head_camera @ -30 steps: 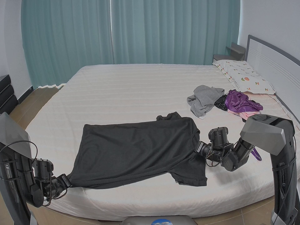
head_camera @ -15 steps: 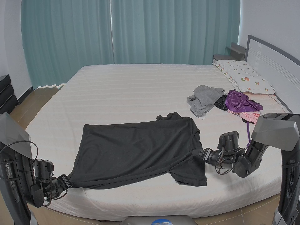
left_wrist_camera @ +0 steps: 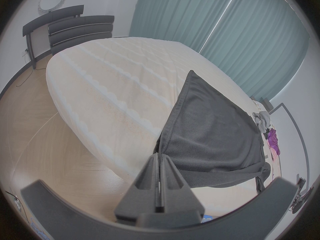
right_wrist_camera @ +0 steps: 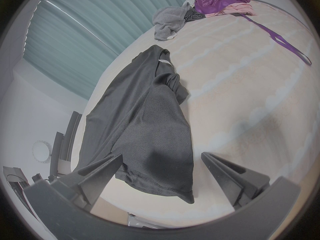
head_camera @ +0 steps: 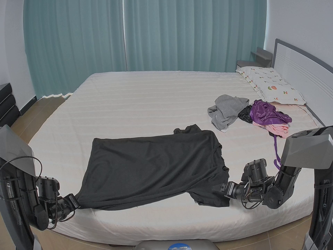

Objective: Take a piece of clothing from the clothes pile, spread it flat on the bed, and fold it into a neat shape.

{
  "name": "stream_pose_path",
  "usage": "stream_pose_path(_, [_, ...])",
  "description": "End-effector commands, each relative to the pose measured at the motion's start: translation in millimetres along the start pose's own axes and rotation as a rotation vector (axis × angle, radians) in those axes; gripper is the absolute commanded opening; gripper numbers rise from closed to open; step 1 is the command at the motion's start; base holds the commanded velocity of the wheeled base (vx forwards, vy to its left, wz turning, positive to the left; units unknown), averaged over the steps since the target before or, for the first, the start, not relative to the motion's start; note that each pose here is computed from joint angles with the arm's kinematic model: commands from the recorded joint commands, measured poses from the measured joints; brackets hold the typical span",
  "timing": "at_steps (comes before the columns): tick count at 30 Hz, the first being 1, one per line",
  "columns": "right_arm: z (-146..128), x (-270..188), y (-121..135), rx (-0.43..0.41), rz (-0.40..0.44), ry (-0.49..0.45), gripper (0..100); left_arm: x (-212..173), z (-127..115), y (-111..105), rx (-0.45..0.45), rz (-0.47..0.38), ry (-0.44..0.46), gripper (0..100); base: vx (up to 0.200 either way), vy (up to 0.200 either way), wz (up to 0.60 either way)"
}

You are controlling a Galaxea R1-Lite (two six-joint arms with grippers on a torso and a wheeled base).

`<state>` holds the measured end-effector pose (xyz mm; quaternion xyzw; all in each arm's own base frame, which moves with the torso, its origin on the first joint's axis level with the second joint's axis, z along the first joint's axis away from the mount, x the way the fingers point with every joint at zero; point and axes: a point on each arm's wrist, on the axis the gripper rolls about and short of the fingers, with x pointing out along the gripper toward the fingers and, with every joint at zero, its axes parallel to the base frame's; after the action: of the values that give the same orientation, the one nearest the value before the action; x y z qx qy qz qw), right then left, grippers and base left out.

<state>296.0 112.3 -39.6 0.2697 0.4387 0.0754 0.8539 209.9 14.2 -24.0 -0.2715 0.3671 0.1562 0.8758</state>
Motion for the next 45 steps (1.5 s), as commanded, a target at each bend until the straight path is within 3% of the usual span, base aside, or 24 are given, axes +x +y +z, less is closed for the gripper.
stream_pose_path(1, [-2.4,3.9,-1.0,-0.003,-0.011,0.011,100,-2.7,-3.1,2.2,0.001,0.011,0.015,0,0.000,0.000,0.00])
stream_pose_path(4, [-6.5,6.4,-0.6,-0.019,-0.017,0.021,100,-2.7,-3.1,2.2,0.001,0.011,0.015,0,0.000,0.000,0.00])
stream_pose_path(5, [-7.2,7.2,-1.4,-0.028,-0.019,0.021,0,-2.5,-3.3,2.3,0.001,0.012,0.017,0,0.000,0.000,0.00])
stream_pose_path(10, [-8.1,9.6,-2.7,-0.058,-0.039,0.009,0,-2.5,-3.4,2.4,0.001,0.012,0.018,0,0.000,0.000,0.00])
stream_pose_path(22, [5.9,-25.8,-9.8,0.001,-0.038,-0.035,0,-2.7,-3.5,2.5,0.004,0.013,0.019,0,0.000,0.000,0.00])
stream_pose_path(30, [-3.8,-65.9,-17.6,0.026,0.010,0.018,0,-4.3,-2.7,2.1,0.009,0.014,0.017,0,0.000,0.000,0.00])
stream_pose_path(45, [-37.0,-102.0,-31.9,-0.042,-0.049,0.110,0,-13.1,-3.3,3.2,0.052,0.037,0.051,0,0.000,0.000,0.00])
